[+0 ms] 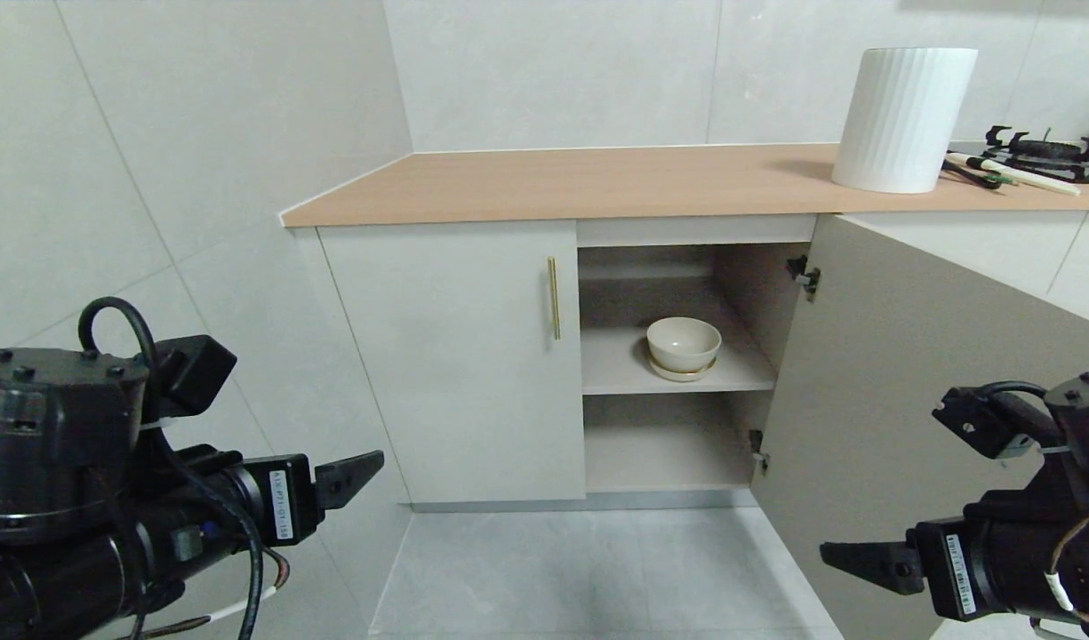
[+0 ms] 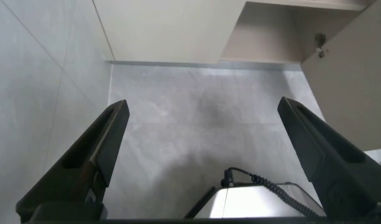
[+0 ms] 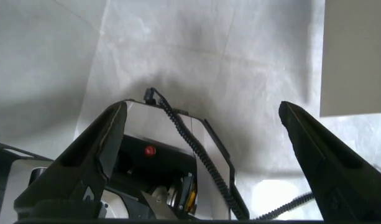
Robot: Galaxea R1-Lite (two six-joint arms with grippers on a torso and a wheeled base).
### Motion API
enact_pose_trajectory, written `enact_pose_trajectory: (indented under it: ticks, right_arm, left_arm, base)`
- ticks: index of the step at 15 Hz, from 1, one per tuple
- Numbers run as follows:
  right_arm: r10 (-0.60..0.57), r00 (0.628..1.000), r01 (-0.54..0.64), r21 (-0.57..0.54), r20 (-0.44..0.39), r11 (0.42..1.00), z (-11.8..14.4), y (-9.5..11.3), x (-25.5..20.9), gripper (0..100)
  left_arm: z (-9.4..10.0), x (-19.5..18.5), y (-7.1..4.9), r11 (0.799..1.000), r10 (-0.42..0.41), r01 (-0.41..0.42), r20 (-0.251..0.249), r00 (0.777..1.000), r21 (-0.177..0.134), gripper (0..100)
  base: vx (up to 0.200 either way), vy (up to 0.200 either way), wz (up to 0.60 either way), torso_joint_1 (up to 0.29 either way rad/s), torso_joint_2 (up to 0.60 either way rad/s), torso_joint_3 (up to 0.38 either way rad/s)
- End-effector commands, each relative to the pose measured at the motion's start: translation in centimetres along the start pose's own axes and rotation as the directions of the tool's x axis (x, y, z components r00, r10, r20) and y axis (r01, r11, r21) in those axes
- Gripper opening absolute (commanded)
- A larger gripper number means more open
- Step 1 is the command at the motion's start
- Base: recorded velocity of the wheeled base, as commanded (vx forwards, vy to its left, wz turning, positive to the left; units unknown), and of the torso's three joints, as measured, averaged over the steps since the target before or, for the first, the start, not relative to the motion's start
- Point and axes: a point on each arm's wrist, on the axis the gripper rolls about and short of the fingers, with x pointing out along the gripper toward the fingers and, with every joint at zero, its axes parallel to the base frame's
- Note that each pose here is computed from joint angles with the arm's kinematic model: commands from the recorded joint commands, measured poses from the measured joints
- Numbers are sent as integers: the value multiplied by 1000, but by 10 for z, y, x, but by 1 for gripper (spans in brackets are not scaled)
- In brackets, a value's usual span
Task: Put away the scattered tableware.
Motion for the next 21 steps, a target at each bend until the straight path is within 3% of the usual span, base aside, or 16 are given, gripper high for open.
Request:
enact_pose_trajectory:
  ticks: [1, 4, 11, 19, 21]
  right_arm:
    - [10, 999, -10, 2, 30, 1000, -2, -1, -10, 100]
    - [6, 1000, -6, 2, 24, 1000, -11, -5, -13, 100]
    - [-3, 1000, 3, 2, 15, 1000, -18, -8, -15, 100]
    - [-147, 989, 149, 49, -30, 988, -15, -22, 0, 100]
    - [-181, 983, 182, 81, -11, 980, -10, -29, -3, 100]
  left_arm:
    - [0, 0, 0, 1000, 0, 0, 0, 1000, 0, 100]
    - [0, 0, 0, 1000, 1, -1, 2, 1000, 1, 100]
    - [0, 1, 0, 1000, 5, -5, -3, 1000, 5, 100]
    - [-1, 1, 0, 1000, 4, -4, -5, 1000, 4, 100]
    - [0, 1, 0, 1000, 3, -3, -3, 1000, 3, 100]
  base:
    - [0, 0, 0, 0, 0, 0]
    - [0, 0, 0, 0, 0, 0]
    - [0, -200, 0, 3, 0, 2]
    - [0, -200, 0, 1, 1, 2]
    - [0, 0, 0, 0, 0, 0]
